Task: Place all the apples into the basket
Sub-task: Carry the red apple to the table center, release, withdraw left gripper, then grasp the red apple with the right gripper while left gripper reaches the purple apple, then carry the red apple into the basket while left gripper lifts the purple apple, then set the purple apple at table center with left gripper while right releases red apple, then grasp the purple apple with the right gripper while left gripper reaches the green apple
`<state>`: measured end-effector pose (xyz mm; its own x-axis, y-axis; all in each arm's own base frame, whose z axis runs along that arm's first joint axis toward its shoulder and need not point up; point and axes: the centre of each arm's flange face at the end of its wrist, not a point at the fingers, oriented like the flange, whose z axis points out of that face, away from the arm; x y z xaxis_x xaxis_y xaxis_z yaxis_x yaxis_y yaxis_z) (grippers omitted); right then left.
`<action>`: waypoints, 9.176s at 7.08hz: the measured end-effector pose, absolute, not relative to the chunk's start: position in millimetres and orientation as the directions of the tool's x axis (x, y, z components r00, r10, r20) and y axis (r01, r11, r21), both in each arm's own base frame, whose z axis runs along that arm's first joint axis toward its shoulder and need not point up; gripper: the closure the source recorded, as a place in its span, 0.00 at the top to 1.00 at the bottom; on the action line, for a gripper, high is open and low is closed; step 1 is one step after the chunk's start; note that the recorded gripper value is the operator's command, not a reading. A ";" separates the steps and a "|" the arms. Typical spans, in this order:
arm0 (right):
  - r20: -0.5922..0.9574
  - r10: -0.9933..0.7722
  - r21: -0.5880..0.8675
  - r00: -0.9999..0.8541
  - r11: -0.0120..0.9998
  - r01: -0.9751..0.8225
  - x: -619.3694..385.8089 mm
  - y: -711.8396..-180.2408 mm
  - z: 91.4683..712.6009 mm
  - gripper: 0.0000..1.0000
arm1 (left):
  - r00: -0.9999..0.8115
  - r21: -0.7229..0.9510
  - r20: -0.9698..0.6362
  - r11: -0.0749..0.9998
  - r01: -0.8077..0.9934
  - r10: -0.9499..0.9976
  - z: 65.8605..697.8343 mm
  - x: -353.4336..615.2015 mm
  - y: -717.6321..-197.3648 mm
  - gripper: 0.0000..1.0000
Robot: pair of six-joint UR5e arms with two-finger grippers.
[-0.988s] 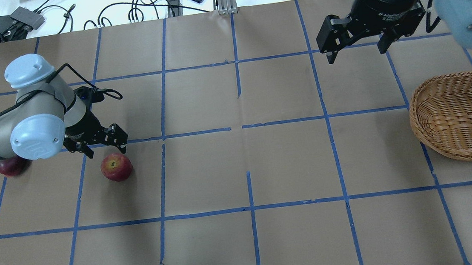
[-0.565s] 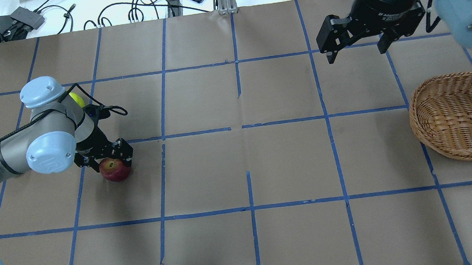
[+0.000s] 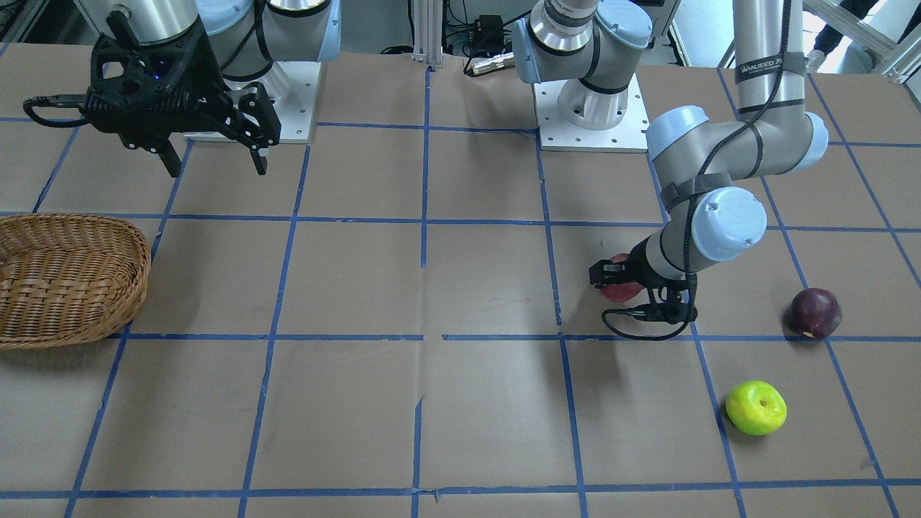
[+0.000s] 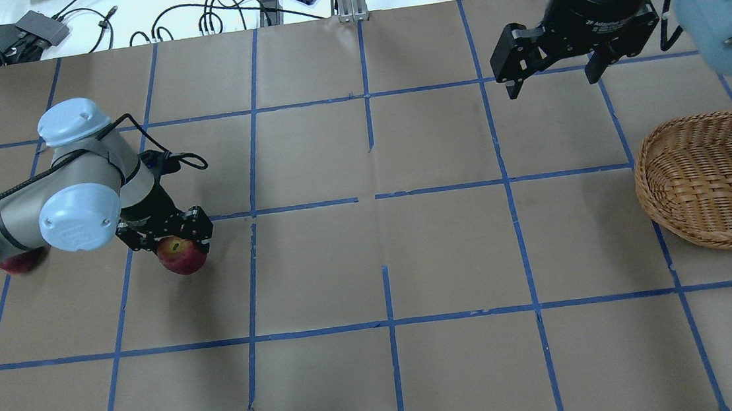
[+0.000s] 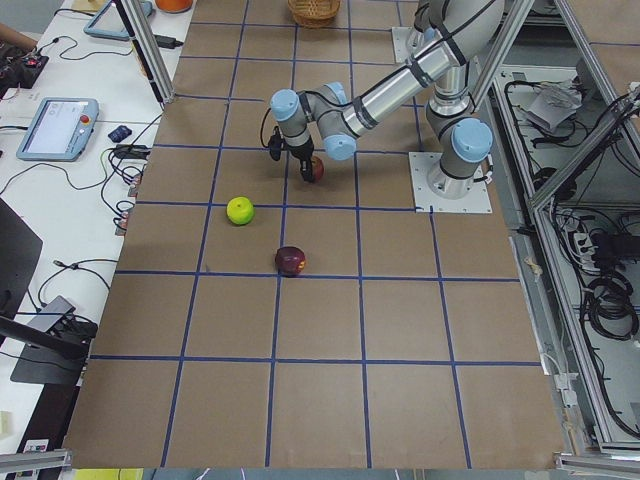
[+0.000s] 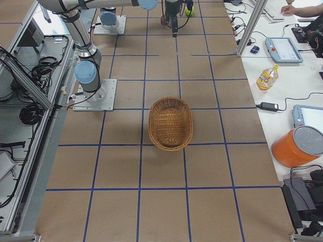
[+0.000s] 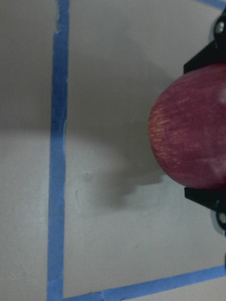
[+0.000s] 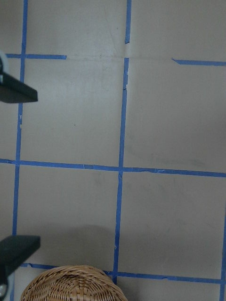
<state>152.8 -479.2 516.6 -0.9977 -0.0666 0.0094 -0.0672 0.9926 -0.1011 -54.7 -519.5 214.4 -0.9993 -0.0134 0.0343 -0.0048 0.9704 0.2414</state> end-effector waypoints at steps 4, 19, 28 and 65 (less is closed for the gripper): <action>0.009 -0.067 -0.101 -0.998 0.993 -0.067 152.8 -479.1 516.6 1.00 | -0.981 0.109 0.195 0.994 -0.002 -0.024 220.6 -274.1 -520.2 0.00; -0.028 0.095 -0.084 -0.995 0.992 0.097 339.2 -497.2 258.9 1.00 | -0.935 0.026 -0.090 0.939 0.342 0.343 303.1 159.9 -579.1 1.00; -0.013 0.004 -0.170 -1.000 0.985 0.006 304.5 -516.8 265.9 0.20 | -0.952 0.128 0.034 0.943 0.307 0.305 202.5 308.2 -567.2 1.00; -0.088 0.039 -0.062 -0.995 0.997 0.045 336.6 -599.0 229.5 1.00 | -0.983 0.015 -0.019 0.983 0.183 0.183 264.4 135.4 -737.7 1.00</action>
<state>336.6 -599.0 229.5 -0.9954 0.0391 -0.0879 0.0446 0.9971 -0.0615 135.4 -737.7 264.4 -0.9829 0.1834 -0.0186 0.1831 0.9830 0.0146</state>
